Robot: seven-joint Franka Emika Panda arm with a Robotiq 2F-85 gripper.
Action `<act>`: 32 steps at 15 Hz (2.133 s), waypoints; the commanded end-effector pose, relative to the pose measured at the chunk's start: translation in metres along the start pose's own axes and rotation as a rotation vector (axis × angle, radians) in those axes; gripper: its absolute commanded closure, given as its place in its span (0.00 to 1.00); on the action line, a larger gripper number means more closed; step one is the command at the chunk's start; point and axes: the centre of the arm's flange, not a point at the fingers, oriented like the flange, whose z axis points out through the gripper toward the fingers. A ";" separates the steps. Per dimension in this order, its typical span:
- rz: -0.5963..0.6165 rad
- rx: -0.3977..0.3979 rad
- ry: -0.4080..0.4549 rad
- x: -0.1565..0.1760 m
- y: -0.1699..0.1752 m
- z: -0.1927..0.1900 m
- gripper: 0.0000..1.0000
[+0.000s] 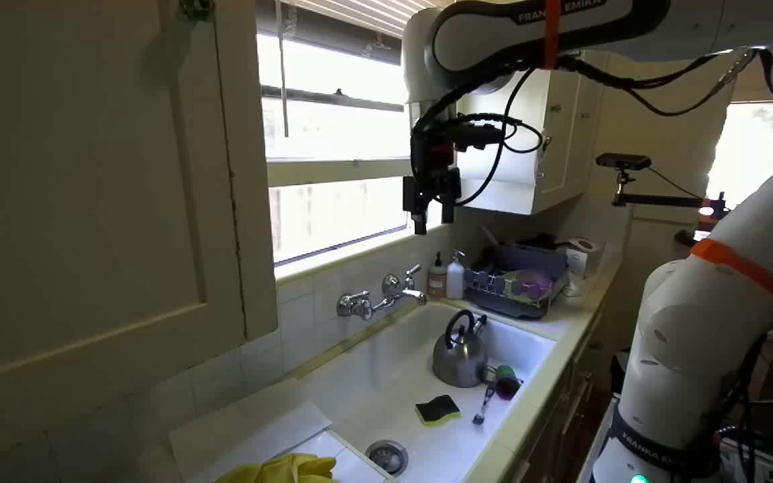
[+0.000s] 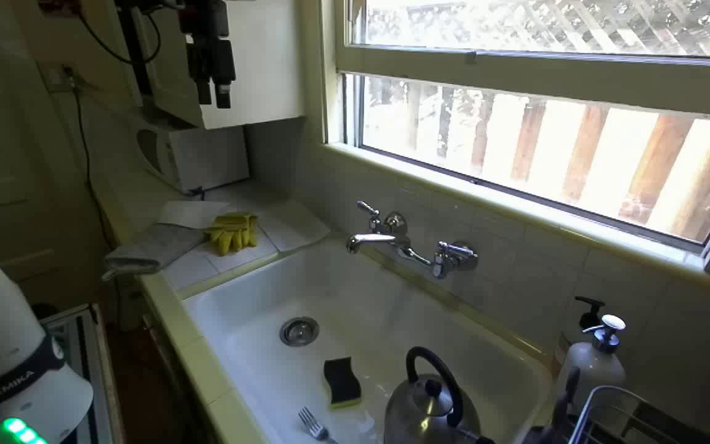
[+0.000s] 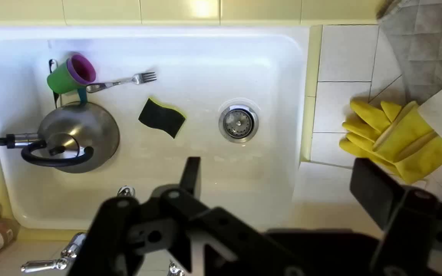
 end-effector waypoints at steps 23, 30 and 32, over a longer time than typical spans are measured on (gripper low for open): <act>0.328 0.067 0.200 0.120 0.137 0.192 0.00; 0.399 0.062 0.207 0.133 0.179 0.234 0.00; 0.414 0.059 0.213 0.138 0.182 0.242 0.00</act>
